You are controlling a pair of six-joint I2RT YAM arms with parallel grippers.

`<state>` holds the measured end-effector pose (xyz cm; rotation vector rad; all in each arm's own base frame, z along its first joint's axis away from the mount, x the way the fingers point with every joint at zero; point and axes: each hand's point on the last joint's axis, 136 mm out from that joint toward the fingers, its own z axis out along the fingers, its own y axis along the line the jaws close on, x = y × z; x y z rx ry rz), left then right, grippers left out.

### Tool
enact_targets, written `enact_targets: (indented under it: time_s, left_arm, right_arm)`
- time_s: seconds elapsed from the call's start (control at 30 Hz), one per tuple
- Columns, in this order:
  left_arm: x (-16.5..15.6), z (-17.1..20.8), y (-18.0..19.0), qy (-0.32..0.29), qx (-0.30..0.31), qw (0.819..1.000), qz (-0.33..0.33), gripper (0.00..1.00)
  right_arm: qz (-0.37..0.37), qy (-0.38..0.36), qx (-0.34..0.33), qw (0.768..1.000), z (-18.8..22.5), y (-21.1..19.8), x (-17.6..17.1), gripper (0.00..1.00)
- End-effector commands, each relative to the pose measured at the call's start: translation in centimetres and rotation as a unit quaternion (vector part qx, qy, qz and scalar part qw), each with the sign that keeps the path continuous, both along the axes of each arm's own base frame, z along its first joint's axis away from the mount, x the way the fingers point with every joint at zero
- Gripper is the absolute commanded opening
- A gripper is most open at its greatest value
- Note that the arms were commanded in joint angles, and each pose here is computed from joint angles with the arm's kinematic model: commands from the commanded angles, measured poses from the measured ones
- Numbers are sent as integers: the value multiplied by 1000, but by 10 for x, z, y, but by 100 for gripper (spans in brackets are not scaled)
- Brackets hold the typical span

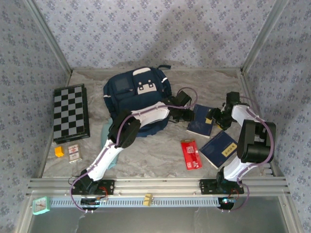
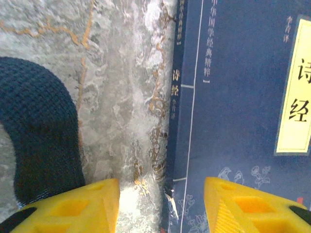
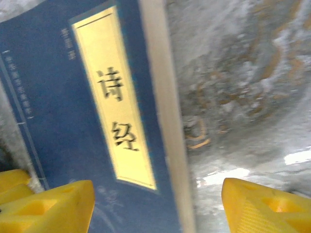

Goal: Pack the student bag
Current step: Pick up the book from the middle-right of the table.

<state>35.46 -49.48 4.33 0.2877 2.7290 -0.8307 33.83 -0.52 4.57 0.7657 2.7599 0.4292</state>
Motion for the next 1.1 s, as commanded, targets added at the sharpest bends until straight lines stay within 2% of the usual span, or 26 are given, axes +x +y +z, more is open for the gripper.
enact_targets:
  time_s: [0.0,0.17,0.3,0.5,0.87,1.07]
  left_arm:
    - [-4,11,0,-8,-2,1000,4,50]
    - [-9,7,-8,1,-9,1000,-6,49]
    - [-10,3,-10,5,-7,1000,-11,48]
    - [-10,-5,-3,9,8,1000,-7,46]
    - [-9,-8,6,2,22,1000,0,43]
    - [-8,-8,7,0,24,1000,3,42]
  right_arm:
    - [12,28,-6,1000,-14,0,-13,71]
    - [34,23,41,998,-23,24,-7,66]
    - [41,30,52,997,-26,31,-7,63]
    - [74,-5,76,994,-4,51,-3,61]
    - [84,-34,76,993,29,52,-7,57]
    - [80,-56,90,991,39,51,-6,46]
